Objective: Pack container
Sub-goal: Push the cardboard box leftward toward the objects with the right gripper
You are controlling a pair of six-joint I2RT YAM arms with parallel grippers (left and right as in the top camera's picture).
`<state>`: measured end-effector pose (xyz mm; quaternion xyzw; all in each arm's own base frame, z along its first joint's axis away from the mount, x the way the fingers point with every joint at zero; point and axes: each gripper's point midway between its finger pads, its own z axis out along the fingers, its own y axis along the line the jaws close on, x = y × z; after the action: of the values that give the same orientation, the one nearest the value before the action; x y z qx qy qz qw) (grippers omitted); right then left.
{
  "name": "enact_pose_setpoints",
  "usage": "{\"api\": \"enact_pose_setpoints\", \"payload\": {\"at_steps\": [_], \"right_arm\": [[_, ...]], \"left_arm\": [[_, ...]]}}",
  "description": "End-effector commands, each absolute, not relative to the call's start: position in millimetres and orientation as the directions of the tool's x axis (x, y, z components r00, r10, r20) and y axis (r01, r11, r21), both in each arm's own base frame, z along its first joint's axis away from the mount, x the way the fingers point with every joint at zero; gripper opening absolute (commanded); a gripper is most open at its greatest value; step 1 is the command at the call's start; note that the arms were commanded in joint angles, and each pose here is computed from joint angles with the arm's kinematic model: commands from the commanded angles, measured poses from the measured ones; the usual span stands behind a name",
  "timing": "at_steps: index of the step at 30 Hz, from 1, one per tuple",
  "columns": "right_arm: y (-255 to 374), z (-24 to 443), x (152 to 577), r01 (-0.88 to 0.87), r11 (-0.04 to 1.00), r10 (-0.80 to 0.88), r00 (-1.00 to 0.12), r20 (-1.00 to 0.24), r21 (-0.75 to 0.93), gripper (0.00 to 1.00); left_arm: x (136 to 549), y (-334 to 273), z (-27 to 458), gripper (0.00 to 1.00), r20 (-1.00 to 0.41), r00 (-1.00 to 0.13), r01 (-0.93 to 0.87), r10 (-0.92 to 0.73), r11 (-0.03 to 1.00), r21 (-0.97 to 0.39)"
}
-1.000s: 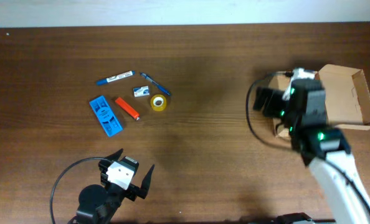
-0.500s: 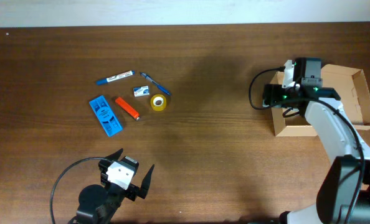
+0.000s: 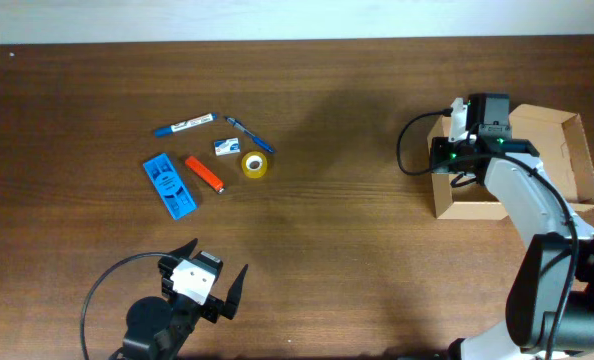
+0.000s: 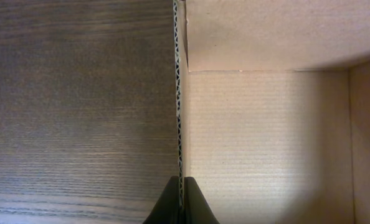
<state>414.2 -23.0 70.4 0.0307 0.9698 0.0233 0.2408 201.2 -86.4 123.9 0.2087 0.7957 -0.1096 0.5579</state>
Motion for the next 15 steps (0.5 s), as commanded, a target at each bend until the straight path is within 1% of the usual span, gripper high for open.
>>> {"api": "enact_pose_setpoints", "payload": {"at_steps": [1, 3, 5, 8, 9, 11, 13, 15], "right_arm": [[-23.6, 84.6, 425.1, 0.045, 0.997, 0.073, -0.868, -0.491, 0.068, 0.04], [-11.8, 102.9, 433.7, -0.005, 0.998, 0.025, -0.861, -0.508, 0.058, 0.04], [13.6, 126.0, 444.6, -0.112, 0.993, -0.081, -0.838, -0.539, 0.025, 0.04], [66.8, 161.5, 458.4, -0.308, 0.950, -0.273, -0.751, -0.601, -0.047, 0.04], [87.4, 171.0, 460.1, -0.387, 0.918, -0.354, -0.704, -0.616, -0.085, 0.04], [121.7, 177.2, 455.2, -0.548, 0.817, -0.532, -0.592, -0.606, -0.182, 0.04], [149.4, 171.2, 438.7, -0.711, 0.646, -0.720, -0.444, -0.533, -0.279, 0.04], [170.6, 164.3, 419.3, -0.825, 0.478, -0.824, -0.303, -0.478, -0.301, 0.04]], "left_arm": [[201.0, -87.5, 124.4, 1.00, -0.936, -0.289, 0.458, 0.200, 0.888, 0.048], [201.0, -87.5, 124.4, 1.00, -0.936, -0.289, 0.458, 0.200, 0.888, 0.048], [201.0, -87.5, 124.4, 1.00, -0.936, -0.289, 0.458, 0.200, 0.888, 0.048], [201.0, -87.5, 124.4, 1.00, -0.936, -0.289, 0.458, 0.200, 0.888, 0.048], [201.0, -87.5, 124.4, 1.00, -0.936, -0.289, 0.458, 0.200, 0.888, 0.048], [201.0, -87.5, 124.4, 1.00, -0.936, -0.289, 0.458, 0.200, 0.888, 0.048], [201.0, -87.5, 124.5, 1.00, -0.936, -0.289, 0.458, 0.199, 0.888, 0.048], [201.0, -87.5, 124.4, 1.00, -0.936, -0.289, 0.458, 0.200, 0.888, 0.048]]}}
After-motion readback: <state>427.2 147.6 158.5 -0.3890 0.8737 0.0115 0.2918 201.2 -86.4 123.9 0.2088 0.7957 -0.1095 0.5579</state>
